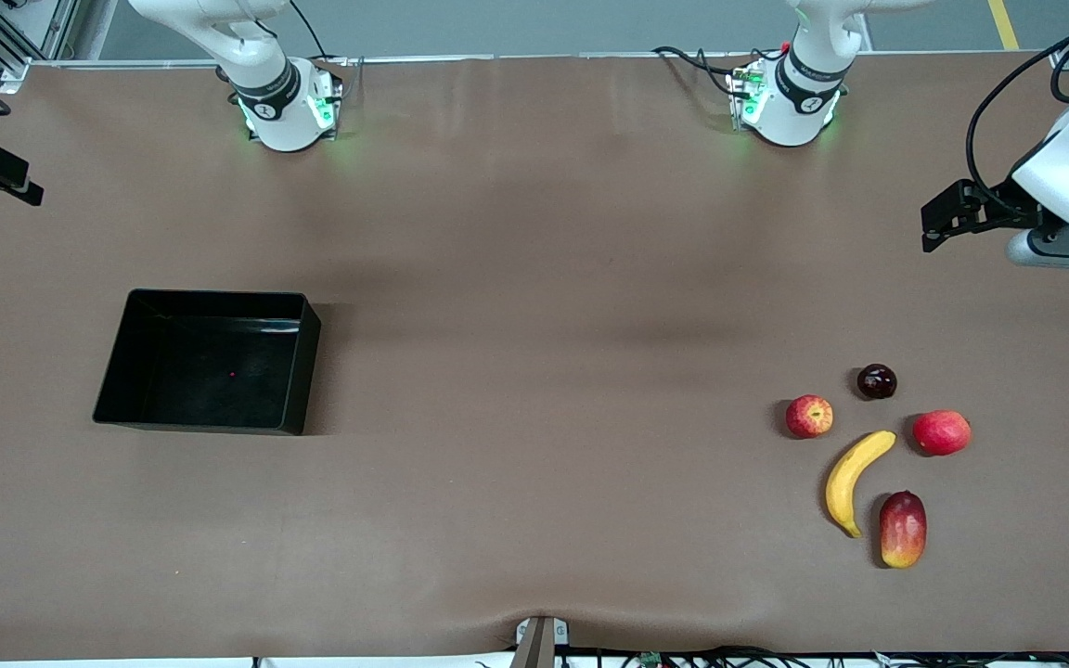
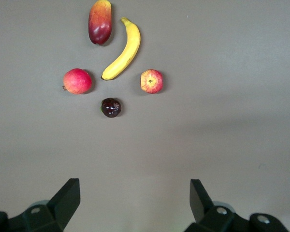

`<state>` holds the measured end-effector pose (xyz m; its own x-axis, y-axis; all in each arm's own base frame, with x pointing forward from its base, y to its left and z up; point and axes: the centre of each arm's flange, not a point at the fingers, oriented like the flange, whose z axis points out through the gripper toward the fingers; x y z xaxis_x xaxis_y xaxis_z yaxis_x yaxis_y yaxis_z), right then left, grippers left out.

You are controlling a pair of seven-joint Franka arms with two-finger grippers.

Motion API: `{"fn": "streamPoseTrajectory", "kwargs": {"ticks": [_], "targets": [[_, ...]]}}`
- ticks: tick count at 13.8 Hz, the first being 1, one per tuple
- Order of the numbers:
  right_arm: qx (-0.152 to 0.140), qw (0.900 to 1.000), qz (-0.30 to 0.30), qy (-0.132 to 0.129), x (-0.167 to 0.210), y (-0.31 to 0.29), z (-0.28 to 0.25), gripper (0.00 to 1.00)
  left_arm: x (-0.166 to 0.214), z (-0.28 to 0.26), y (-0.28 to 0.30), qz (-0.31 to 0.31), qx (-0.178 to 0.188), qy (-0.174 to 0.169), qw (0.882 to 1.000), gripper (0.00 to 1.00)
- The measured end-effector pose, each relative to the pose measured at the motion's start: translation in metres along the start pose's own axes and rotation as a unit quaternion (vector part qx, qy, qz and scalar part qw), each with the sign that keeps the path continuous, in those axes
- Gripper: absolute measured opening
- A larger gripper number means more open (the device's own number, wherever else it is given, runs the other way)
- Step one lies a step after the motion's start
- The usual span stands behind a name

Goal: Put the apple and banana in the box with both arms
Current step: 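Reach the left gripper down toward the red-yellow apple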

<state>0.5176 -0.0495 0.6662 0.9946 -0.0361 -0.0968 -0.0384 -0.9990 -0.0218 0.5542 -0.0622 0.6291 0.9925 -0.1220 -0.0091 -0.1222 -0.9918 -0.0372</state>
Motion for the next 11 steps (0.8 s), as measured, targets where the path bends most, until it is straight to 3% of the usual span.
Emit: {"fn": "streamPoseTrajectory", "kwargs": {"ticks": [7,9,11], "targets": [[0.000,1.000,-0.002,0.002,0.001,-0.001,-0.001,1.00,0.013,0.019,-0.013,-0.010,-0.003,-0.016,1.000,1.00],[-0.001,1.000,0.004,-0.005,0.009,0.004,0.008,1.00,0.034,0.054,-0.021,-0.012,-0.007,-0.038,0.999,1.00],[-0.005,1.000,0.012,-0.027,0.027,0.011,0.031,1.00,0.068,0.102,-0.022,-0.010,-0.012,-0.029,0.999,1.00]]}}
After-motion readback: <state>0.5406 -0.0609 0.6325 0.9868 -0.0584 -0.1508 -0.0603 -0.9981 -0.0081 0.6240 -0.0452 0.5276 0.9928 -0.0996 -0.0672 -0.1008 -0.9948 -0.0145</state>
